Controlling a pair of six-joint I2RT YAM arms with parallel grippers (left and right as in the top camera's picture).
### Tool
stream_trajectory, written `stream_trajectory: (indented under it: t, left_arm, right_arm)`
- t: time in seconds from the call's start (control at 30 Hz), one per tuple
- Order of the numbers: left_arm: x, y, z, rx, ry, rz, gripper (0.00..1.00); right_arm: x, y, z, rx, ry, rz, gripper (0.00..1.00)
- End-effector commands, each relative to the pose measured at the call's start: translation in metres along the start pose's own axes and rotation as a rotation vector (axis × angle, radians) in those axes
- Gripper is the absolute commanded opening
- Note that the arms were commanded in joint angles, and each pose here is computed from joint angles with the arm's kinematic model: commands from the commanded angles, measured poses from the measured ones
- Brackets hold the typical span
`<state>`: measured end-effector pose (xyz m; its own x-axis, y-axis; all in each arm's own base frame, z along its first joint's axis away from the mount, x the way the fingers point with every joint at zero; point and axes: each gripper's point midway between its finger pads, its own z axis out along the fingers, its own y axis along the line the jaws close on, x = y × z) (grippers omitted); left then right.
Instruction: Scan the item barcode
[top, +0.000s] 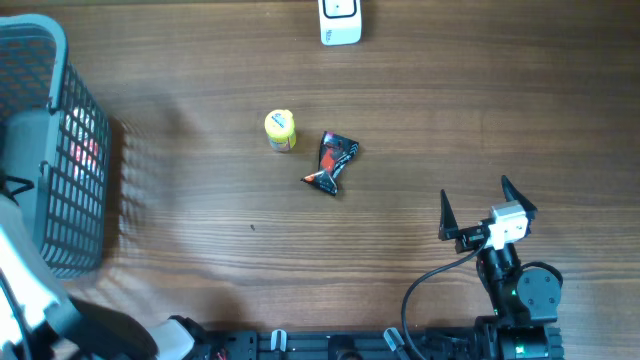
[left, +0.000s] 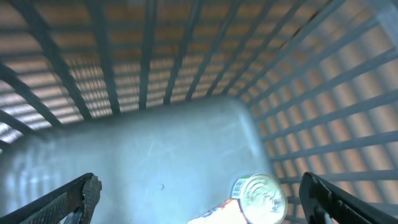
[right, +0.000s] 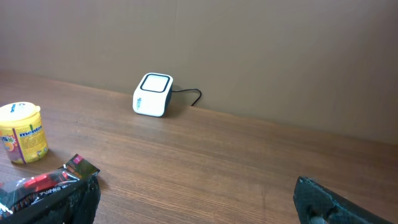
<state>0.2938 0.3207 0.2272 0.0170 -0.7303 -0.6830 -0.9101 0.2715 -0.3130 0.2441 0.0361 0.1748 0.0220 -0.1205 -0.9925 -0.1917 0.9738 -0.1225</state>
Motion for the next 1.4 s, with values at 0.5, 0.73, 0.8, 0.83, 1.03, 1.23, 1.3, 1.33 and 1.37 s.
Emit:
stream_trajectory:
  t: [0.5, 0.73, 0.8, 0.83, 1.03, 1.23, 1.3, 1.33, 1.37]
  left_arm:
    - [0.120, -0.032, 0.069, 0.296, 0.486, 0.247, 1.00]
    - [0.125, -0.033, 0.065, 0.350, 0.495, 0.385, 1.00]
    - [0.124, -0.033, 0.066, 0.356, 0.484, 0.415, 1.00]
    - [0.123, -0.031, 0.067, 0.340, 0.475, 0.419, 1.00]
    - [0.132, -0.026, 0.081, 0.311, 0.469, 0.542, 1.00]
    - [0.164, -0.024, 0.104, 0.302, 0.542, 0.558, 1.00]
    - [0.173, -0.022, 0.110, 0.297, 0.564, 0.560, 1.00]
    - [0.176, -0.021, 0.112, 0.295, 0.574, 0.561, 1.00]
    - [0.179, -0.019, 0.114, 0.293, 0.581, 0.565, 1.00]
  right_arm:
    - [-0.001, -0.001, 0.000, 0.007, -0.006, 0.017, 1.00]
    - [-0.001, -0.001, 0.000, 0.007, -0.006, 0.017, 1.00]
    - [-0.001, -0.001, 0.000, 0.007, -0.006, 0.017, 1.00]
    - [-0.001, -0.001, 0.000, 0.007, -0.006, 0.017, 1.00]
    - [-0.001, -0.001, 0.000, 0.007, -0.006, 0.017, 1.00]
    - [-0.001, -0.001, 0.000, 0.007, -0.006, 0.017, 1.00]
    - [-0.001, -0.001, 0.000, 0.007, -0.006, 0.017, 1.00]
    - [-0.001, -0.001, 0.000, 0.007, -0.006, 0.017, 1.00]
    - [-0.001, -0.001, 0.000, 0.007, -0.006, 0.017, 1.00]
